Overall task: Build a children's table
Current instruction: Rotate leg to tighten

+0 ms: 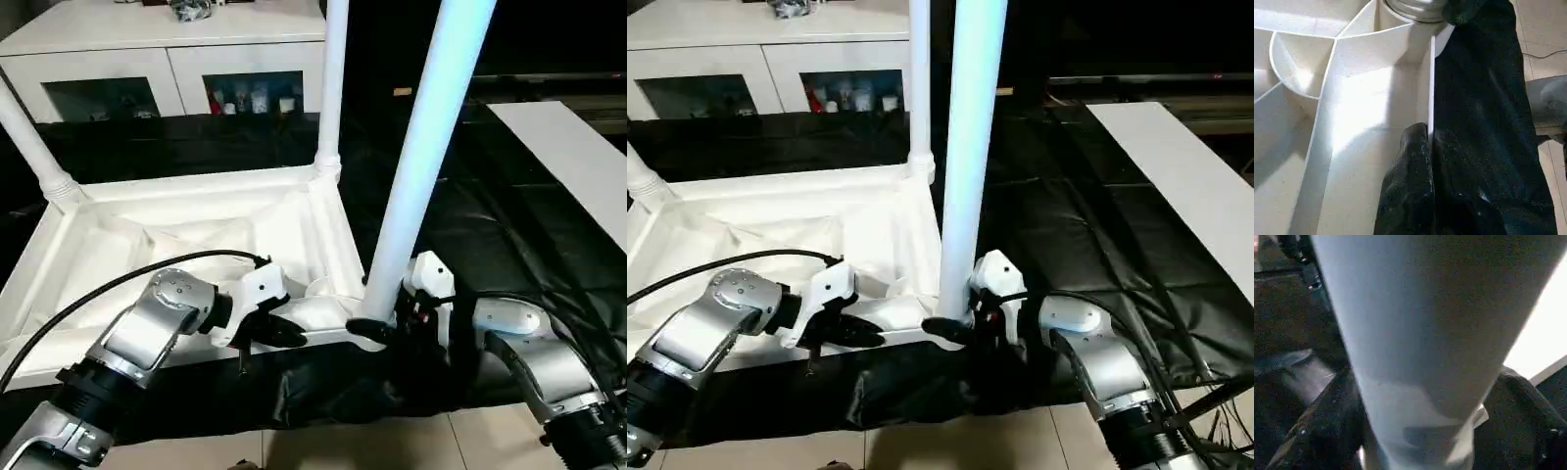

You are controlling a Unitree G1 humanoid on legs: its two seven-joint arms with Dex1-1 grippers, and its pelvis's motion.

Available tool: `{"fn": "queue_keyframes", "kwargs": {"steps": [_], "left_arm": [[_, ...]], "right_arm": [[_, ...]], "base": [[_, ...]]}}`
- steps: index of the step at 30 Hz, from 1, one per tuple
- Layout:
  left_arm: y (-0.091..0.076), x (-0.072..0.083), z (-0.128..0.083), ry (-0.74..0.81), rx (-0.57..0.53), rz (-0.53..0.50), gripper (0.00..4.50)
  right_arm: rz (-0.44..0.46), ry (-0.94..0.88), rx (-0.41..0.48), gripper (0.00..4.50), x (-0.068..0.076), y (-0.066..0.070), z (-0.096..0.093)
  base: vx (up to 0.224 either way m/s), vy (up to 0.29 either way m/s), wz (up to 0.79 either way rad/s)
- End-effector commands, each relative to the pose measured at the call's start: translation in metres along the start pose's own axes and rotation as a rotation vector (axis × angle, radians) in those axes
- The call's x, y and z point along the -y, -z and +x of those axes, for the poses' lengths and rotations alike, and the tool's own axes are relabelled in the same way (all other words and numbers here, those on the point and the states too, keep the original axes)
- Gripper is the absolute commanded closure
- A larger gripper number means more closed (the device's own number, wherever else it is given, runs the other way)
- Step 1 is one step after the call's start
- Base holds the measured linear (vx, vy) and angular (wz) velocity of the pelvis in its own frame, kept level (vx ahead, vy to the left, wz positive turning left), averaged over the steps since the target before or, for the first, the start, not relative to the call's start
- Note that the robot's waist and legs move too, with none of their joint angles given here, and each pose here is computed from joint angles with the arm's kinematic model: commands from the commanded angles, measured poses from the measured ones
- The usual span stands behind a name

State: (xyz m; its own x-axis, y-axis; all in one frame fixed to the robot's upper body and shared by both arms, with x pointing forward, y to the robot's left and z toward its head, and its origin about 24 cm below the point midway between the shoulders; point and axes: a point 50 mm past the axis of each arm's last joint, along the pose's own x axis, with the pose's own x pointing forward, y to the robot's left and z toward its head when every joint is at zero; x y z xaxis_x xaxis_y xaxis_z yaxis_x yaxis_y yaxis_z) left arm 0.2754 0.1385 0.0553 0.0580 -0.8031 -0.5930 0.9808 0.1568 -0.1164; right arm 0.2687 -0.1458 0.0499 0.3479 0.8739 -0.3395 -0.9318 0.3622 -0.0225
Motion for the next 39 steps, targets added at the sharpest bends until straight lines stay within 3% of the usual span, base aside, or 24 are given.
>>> {"fn": "queue_keyframes", "kwargs": {"steps": [1,4,9,13,17,20,21,27,29,34,36,37,39], "left_arm": [[-0.001,0.004,0.0,0.035,0.004,0.007,4.5],[-0.001,0.003,0.0,0.021,0.004,0.008,4.5],[-0.001,0.001,0.0,0.008,0.009,0.005,4.5],[-0.002,0.0,0.0,-0.013,0.021,0.008,4.5],[-0.005,-0.012,0.006,-0.135,0.043,0.009,4.5],[-0.009,-0.026,0.015,-0.296,0.073,-0.054,4.5],[-0.012,-0.033,0.022,-0.377,0.084,-0.098,4.5],[-0.029,-0.047,0.05,-0.614,0.14,-0.237,4.5],[-0.036,-0.049,0.056,-0.639,0.167,-0.242,4.5],[-0.041,-0.048,0.058,-0.6,0.184,-0.199,4.5],[-0.039,-0.047,0.055,-0.581,0.164,-0.171,4.5],[-0.037,-0.047,0.053,-0.564,0.16,-0.147,4.5],[-0.034,-0.045,0.05,-0.537,0.153,-0.125,4.5]], "right_arm": [[-0.016,-0.017,-0.02,1.21,0.0,-0.001,-0.001],[-0.007,-0.024,-0.027,1.57,0.0,0.0,-0.002],[0.008,-0.02,-0.033,1.8,0.0,0.002,-0.003],[0.026,0.002,-0.032,1.85,0.002,0.004,-0.002],[0.056,0.134,-0.068,1.86,0.011,0.013,0.005],[0.138,0.323,-0.087,1.87,0.022,0.022,0.019],[0.202,0.412,-0.081,1.87,0.025,0.024,0.031],[0.449,0.679,-0.065,1.88,0.03,0.02,0.076],[0.483,0.727,-0.046,1.88,0.032,0.013,0.087],[0.411,0.693,0.005,1.88,0.035,-0.001,0.094],[0.324,0.656,0.078,1.88,0.037,-0.012,0.088],[0.284,0.633,0.114,1.32,0.037,-0.017,0.086],[0.265,0.622,0.176,1.18,0.039,-0.022,0.077]], "base": [[0.0,0.0,0.0],[0.0,0.0,0.0],[0.0,0.0,0.0],[0.0,0.0,0.0],[0.0,0.0,0.0],[0.0,0.0,0.0],[0.0,0.0,0.0],[0.0,0.0,0.0],[0.0,0.0,0.0],[0.0,0.0,0.0],[0.0,0.0,0.0],[0.0,0.0,0.0],[0.0,0.0,0.0]]}}
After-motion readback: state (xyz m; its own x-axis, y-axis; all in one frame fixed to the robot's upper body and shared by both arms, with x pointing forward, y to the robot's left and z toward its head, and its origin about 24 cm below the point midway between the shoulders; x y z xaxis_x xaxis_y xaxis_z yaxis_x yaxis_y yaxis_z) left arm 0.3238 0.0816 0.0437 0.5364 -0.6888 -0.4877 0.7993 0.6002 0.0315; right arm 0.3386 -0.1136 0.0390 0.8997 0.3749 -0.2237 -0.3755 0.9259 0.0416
